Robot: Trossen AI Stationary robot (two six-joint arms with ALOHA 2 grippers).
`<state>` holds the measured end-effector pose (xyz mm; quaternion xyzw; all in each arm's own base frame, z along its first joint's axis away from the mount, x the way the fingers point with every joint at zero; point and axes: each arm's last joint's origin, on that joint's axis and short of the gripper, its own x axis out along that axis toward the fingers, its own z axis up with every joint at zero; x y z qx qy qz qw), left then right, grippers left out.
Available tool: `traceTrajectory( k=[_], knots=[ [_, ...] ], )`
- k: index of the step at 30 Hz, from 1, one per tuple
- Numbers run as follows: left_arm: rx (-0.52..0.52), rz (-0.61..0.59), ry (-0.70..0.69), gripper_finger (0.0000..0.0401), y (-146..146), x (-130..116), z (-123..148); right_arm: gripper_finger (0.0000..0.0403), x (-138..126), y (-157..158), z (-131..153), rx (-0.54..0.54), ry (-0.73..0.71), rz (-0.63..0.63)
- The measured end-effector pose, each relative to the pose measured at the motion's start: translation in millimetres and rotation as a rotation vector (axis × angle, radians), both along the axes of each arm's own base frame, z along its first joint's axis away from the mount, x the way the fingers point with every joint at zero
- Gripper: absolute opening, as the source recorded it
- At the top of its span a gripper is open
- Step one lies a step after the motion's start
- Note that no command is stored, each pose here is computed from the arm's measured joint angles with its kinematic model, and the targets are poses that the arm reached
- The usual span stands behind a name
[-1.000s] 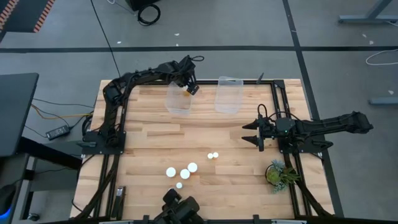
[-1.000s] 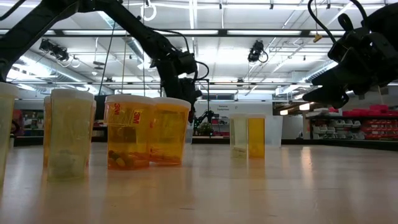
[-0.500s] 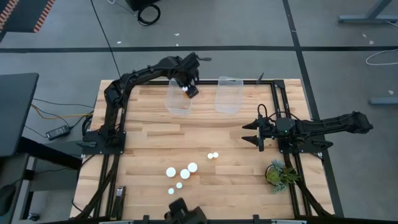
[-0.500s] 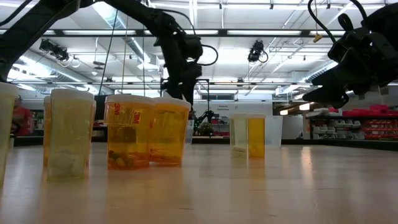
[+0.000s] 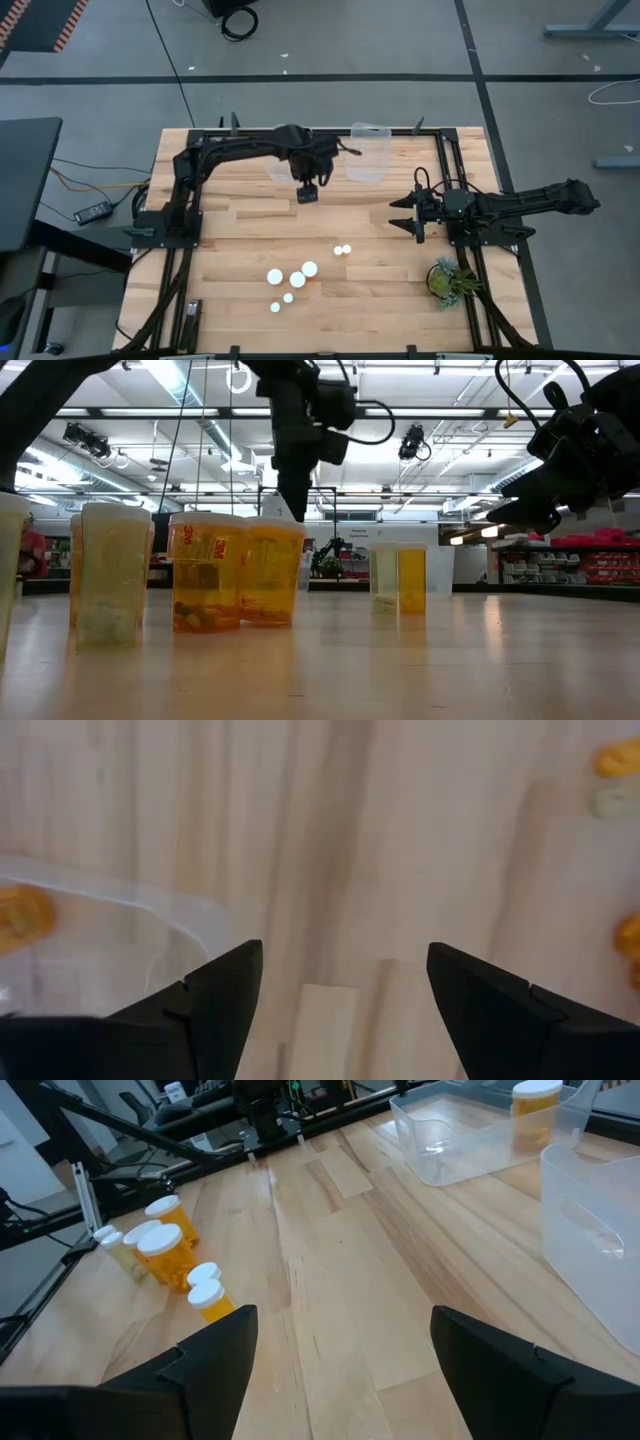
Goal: Pick and place medicine bottles into bin by pill shape (circle, oval)
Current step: Put the big orange pill bottle into the left transparent bin
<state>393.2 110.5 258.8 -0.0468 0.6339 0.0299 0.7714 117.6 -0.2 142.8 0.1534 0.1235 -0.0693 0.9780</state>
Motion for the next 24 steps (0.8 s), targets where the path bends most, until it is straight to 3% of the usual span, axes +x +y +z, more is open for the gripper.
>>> traceTrajectory(
  k=[14, 24],
  knots=[
    [-0.035, -0.032, 0.048, 0.0293, -80.3, 1.3, 11.7, 0.0305, 0.0, 0.0, -0.1, 0.000, 0.001, 0.000],
    [-0.047, -0.034, 0.046, 0.0293, -114.5, 3.1, 11.8, 0.0305, 0.0, 0.0, -0.1, 0.000, 0.001, 0.000]
  ],
)
